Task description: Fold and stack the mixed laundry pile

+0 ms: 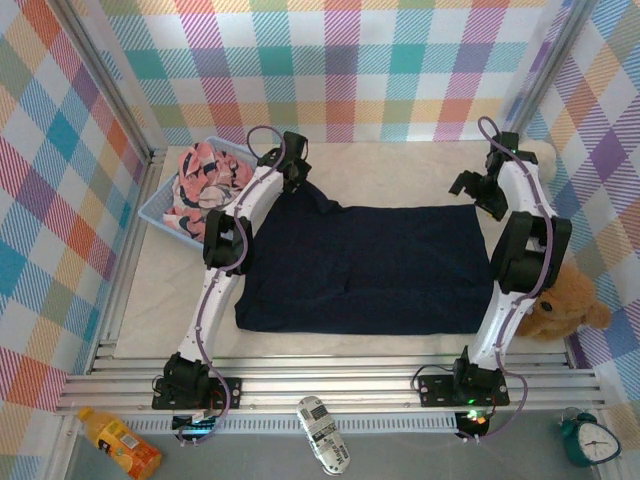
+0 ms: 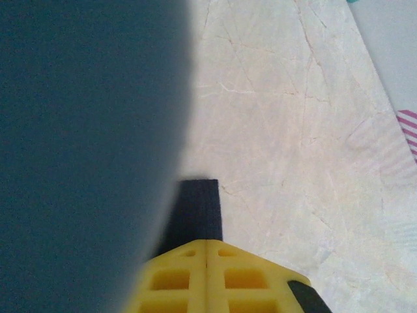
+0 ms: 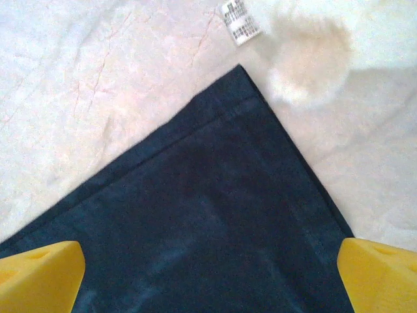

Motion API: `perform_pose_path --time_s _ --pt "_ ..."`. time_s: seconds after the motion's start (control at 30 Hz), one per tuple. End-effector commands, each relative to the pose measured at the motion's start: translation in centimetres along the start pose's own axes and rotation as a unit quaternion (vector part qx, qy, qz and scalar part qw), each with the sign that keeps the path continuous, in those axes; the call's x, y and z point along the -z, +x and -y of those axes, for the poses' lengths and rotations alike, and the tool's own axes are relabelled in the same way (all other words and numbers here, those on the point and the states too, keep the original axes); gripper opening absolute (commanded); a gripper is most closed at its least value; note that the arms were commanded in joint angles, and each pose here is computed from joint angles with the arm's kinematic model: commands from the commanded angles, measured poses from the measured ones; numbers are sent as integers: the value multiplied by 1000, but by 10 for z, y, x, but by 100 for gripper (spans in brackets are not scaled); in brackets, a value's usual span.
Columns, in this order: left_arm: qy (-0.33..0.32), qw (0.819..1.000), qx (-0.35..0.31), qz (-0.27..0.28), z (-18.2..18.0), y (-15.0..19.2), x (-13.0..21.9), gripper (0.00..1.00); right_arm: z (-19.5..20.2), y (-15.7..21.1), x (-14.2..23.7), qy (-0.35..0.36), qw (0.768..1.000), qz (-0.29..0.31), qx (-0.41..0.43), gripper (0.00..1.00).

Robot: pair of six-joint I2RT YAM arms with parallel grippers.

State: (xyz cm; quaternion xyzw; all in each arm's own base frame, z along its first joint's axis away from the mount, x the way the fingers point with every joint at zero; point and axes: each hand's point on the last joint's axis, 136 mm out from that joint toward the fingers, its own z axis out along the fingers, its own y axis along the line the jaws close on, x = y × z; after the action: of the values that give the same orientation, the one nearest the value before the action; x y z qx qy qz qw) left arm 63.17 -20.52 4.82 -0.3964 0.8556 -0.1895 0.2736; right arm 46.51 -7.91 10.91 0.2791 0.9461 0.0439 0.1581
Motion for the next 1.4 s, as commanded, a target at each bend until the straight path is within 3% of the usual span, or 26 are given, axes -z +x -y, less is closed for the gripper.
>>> perform_pose_path --time_s 0.0,0.17,0.37,0.63,0.77,0.83,0.9,0.97,1.17,1.23,1.3,1.37 --pt "6 1000 -20 -2 17 -14 48 0 1 -8 -3 7 1000 -2 -22 99" --pt "11 999 -47 -22 23 -2 87 0 5 -18 -16 21 999 -6 -42 98" --pt "22 997 -54 -43 17 17 113 0 -2 -26 -40 10 998 -23 -57 89" --pt "28 997 -51 -59 18 28 104 0 -6 -20 -77 8 996 -54 -71 80" --pt "36 997 -52 -53 30 27 95 0 -4 -21 -89 16 995 -60 -76 64" --pt "42 996 -51 -54 35 27 86 18 -3 -23 -92 20 995 -58 -79 57" --pt "45 996 -50 -56 40 28 76 43 -3 -26 -93 21 995 -54 -80 53" --pt "45 996 -46 -58 42 30 66 53 -3 -29 -93 23 995 -49 -80 52" --pt "32 998 -29 -51 31 33 38 57 -2 -31 -101 34 995 -47 -85 60" --pt "24 998 -31 -47 27 33 34 57 1 -27 -107 48 994 -56 -85 59" --pt "15 998 -36 -40 22 32 31 56 0 -21 -115 55 993 -69 -81 51" --pt "2 999 -42 -35 15 31 27 56 -2 -17 -120 58 993 -74 -72 33"
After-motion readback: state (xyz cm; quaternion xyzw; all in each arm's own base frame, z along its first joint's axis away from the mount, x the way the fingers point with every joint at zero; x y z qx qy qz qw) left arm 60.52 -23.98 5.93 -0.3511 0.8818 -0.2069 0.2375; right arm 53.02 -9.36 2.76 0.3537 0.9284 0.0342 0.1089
